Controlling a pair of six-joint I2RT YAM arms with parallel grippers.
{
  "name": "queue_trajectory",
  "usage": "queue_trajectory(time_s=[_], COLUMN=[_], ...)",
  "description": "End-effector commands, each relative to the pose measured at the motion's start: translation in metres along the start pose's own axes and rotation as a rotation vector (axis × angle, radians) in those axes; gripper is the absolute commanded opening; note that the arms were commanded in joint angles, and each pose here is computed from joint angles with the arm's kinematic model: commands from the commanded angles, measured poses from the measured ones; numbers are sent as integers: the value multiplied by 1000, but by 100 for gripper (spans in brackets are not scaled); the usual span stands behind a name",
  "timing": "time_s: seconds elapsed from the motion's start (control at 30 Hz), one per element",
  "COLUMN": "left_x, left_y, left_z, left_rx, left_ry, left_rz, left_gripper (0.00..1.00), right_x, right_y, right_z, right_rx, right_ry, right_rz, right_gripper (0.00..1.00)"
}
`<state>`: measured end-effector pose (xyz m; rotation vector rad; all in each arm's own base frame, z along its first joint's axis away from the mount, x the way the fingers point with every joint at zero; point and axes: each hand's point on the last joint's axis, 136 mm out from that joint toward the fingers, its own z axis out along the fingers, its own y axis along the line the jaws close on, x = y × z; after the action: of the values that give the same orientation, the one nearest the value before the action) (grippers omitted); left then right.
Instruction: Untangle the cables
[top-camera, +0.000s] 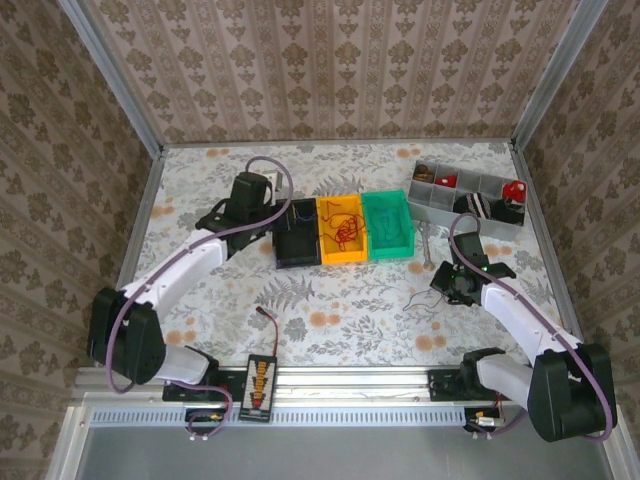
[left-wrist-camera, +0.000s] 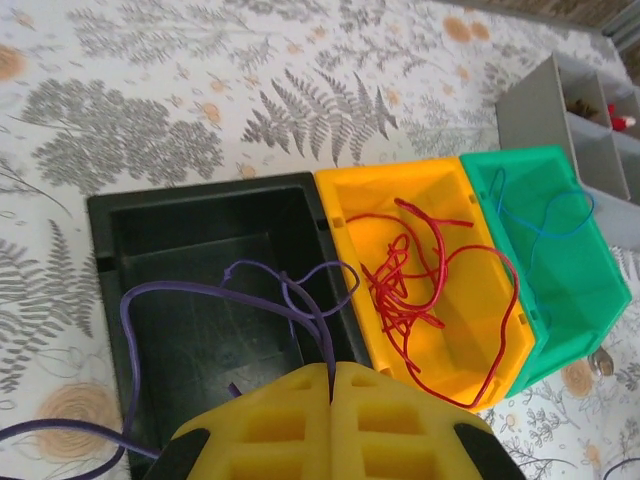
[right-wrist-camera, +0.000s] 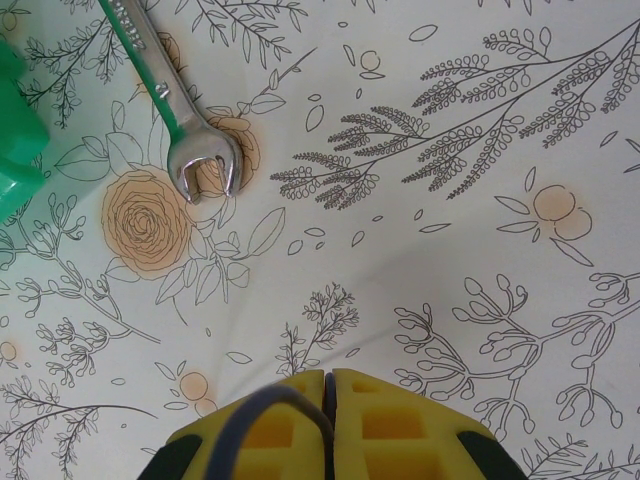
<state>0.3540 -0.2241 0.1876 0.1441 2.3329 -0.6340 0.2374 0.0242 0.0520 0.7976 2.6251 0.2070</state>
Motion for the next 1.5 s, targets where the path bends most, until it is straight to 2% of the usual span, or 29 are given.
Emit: queue_trajectory(time_s=[0.0, 0.23, 0.4, 0.63, 0.67, 0.77, 0.8, 0.87, 1.0, 1.2, 1.37, 1.47], left_x=[-1, 7, 14, 21, 19, 6, 0, -9, -33, -61, -65, -59], left_y=[1, -7, -21, -15, -13, -15, -15, -15, -17, -2, 7, 13], left_z=[15, 50, 71, 89, 89, 78, 72, 59, 27, -23, -31, -33], left_rx=[-13, 45, 81, 88, 74, 51, 37, 0, -53, -118, -53, -65], left_ry=[-7, -2, 28, 25, 20, -22, -40, -64, -144, -279, -278, -278], left_rz=[-41, -116, -107, -176, -178, -153, -143, -111, -67, -128, -221, -238], left_gripper=[0, 0, 0, 0, 9, 54, 62, 70, 82, 86, 87, 87], right_x=[-2, -1, -1, -6, -6, -8, -8, -8, -8, -26, -45, -50], right_y=[-2, -4, -5, -3, -2, 0, 1, 1, 8, 41, 70, 100], right_z=[-4, -6, -9, -13, -13, -14, -14, -13, -15, -50, -94, -121], right_rx=[-1, 5, 6, 7, 5, -2, -4, -5, -41, -205, -302, -402], right_ry=[-14, -15, -18, -28, -28, -31, -30, -30, -29, -126, -210, -231], right_rz=[-17, -17, -25, -34, -36, -38, -39, -40, -50, -92, -136, -193], right_gripper=[0, 0, 0, 0, 0, 0, 0, 0, 0, 0, 0, 0])
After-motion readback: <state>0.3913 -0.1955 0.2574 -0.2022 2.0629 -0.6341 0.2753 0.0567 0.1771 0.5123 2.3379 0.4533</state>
